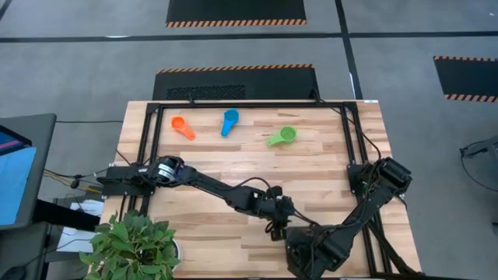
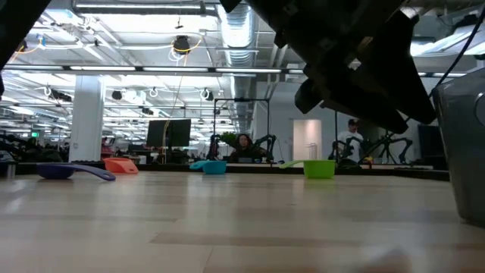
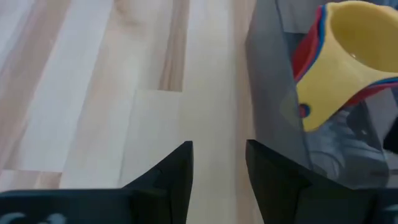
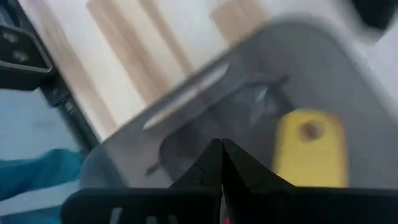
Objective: Nest measuring cups in basket
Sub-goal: Stack the green measuring cup on top of the yellow measuring cup in the black bin
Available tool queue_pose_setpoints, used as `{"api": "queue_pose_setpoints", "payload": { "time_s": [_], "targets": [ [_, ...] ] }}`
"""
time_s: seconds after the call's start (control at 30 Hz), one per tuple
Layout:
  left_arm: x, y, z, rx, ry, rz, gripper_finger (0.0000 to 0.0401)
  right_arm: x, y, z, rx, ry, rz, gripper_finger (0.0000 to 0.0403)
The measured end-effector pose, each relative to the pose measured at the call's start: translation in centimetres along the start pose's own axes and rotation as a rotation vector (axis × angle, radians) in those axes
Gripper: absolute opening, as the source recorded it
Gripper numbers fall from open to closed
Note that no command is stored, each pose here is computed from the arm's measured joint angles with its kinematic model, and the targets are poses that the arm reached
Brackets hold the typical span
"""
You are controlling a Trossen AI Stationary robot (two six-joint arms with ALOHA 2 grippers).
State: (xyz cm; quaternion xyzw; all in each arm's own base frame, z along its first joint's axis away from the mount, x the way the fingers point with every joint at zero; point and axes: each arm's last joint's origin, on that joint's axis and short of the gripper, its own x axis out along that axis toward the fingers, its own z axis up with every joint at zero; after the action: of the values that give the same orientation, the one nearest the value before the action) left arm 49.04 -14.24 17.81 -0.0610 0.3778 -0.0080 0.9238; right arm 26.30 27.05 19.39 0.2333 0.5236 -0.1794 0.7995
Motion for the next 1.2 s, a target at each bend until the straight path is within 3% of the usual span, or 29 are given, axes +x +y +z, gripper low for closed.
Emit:
{"api": "queue_pose_setpoints", "payload": {
  "time_s": [0.2, 0.37, 0.57, 0.67, 0.8, 0.97, 1.07, 1.2],
  "targets": [
    [0.2, 1.7, 0.5, -0.018, 0.008, -0.002, 0.0135, -0.2, 0.0, 0.2, 0.0, -0.001, -0.007, 0.0035],
    [-0.4, 4.1, 0.5, -0.037, 0.104, 0.051, 0.0135, -2.8, 0.6, 1.0, -0.047, 0.014, -0.05, 0.0027],
    [-5.1, 5.6, 2.1, -0.044, 0.177, 0.089, 0.0135, -10.6, 0.7, 2.8, -0.096, -0.029, -0.114, 0.0019],
    [-8.1, 5.8, 3.1, -0.05, 0.183, 0.087, 0.0135, -14.1, -0.3, 3.2, -0.088, -0.132, -0.193, 0.0022],
    [-11.4, 5.9, 3.2, 0.004, 0.241, 0.158, 0.0135, -15.9, -0.7, 3.1, -0.031, -0.343, -0.137, 0.0025],
    [-12.9, 6.7, 0.9, 0.055, 0.477, 0.347, 0.0135, -14.4, -1.5, 3.6, 0.058, -0.527, -0.189, 0.0016],
    [-13.3, 7.2, -1.3, 0.062, 0.637, 0.445, 0.0135, -11.7, -2.3, 4.6, 0.137, -0.565, -0.272, 0.0014],
    [-14.3, 7.9, -4.6, 0.116, 0.862, 0.658, 0.0135, -7.5, -4.5, 6.8, 0.287, -0.673, -0.4, 0.0024]
  ]
}}
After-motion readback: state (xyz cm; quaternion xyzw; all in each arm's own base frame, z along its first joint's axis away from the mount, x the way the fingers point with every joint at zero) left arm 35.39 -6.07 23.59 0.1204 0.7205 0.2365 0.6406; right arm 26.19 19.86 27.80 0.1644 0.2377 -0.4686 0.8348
